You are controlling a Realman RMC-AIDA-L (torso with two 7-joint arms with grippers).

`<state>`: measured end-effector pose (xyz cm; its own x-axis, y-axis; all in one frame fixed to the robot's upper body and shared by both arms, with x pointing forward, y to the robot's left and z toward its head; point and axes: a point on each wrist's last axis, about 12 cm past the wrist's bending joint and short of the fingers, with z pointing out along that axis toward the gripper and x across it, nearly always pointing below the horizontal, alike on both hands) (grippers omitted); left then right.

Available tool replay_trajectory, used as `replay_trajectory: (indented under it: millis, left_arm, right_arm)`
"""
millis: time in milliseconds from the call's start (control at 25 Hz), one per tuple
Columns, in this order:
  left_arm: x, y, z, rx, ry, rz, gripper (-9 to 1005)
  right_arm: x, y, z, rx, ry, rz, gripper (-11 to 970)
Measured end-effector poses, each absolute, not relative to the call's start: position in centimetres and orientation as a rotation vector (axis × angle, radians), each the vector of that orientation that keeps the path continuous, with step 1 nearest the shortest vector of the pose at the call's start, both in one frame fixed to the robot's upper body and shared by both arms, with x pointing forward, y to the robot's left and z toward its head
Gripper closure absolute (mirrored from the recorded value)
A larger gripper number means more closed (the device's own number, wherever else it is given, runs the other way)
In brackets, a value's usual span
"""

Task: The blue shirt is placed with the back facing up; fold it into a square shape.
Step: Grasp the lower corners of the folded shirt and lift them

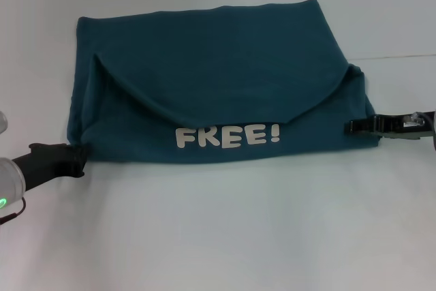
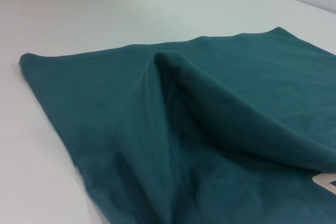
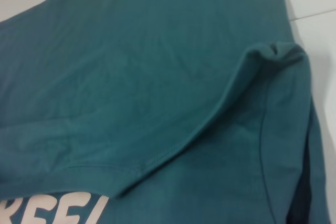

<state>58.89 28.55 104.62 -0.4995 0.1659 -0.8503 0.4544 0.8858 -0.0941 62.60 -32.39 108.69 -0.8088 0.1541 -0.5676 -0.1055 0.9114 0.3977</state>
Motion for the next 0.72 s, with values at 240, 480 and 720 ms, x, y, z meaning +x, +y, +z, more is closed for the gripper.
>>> replay_trajectory:
  millis: [240, 480, 720]
  left_arm:
    - [59.06, 28.46, 104.76, 0.446, 2.086, -0.381, 984]
    - [59.10, 28.43, 104.80, 0.446, 2.085, -0.381, 985]
    - [59.12, 28.43, 104.83, 0.447, 2.084, -0.380, 985]
  right_arm:
    - [62.69, -32.09, 108.57, 0.025, 2.458, 0.545, 255]
    - [62.62, -32.12, 108.44, 0.032, 2.460, 0.547, 292]
    - [62.58, -32.29, 108.43, 0.041, 2.457, 0.548, 376]
